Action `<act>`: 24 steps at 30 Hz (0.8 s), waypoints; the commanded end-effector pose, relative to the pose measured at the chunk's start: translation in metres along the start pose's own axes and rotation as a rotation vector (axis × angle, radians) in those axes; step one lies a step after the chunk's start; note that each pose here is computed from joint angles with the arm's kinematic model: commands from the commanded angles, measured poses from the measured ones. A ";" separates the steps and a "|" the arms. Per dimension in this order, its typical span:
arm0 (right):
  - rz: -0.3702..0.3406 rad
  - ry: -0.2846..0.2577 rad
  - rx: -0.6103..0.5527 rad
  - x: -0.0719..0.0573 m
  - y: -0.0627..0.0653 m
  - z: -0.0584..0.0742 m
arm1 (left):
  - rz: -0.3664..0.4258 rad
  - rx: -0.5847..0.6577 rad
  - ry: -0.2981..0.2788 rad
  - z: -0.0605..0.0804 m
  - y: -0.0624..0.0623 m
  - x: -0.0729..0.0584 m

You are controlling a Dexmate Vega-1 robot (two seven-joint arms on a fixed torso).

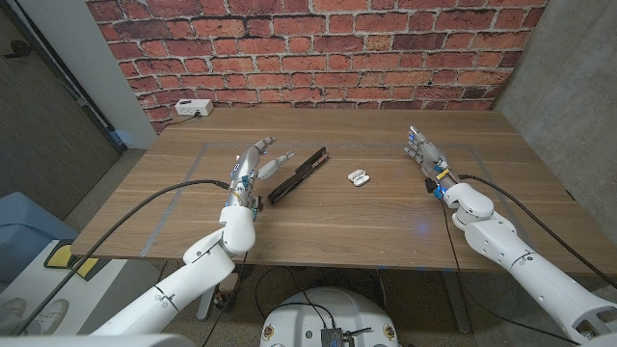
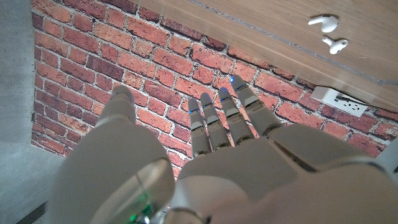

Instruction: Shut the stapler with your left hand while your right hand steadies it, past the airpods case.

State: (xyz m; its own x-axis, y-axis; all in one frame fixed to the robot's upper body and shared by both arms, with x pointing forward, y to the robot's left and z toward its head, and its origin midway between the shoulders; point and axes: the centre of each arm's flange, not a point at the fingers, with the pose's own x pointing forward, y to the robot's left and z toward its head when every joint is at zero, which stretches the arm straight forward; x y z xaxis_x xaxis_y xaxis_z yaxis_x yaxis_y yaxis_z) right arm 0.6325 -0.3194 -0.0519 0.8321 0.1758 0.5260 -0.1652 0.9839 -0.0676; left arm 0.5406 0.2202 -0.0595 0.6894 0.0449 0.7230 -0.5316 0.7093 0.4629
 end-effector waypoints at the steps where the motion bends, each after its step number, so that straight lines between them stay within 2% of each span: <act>1: -0.009 -0.003 0.002 -0.002 -0.006 -0.002 | 0.001 0.055 -0.012 0.010 -0.002 0.000; 24: -0.008 -0.009 0.005 -0.007 -0.003 -0.002 | -0.027 0.192 -0.014 0.017 0.009 -0.007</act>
State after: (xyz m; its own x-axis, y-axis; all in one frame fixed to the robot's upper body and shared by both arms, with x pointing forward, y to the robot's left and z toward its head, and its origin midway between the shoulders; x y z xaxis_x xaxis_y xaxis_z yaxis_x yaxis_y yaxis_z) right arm 0.6306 -0.3254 -0.0560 0.8311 0.1677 0.5303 -0.1610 0.9852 -0.0592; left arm 0.5295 0.2136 -0.0541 0.6918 0.0288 0.7215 -0.5804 0.6166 0.5319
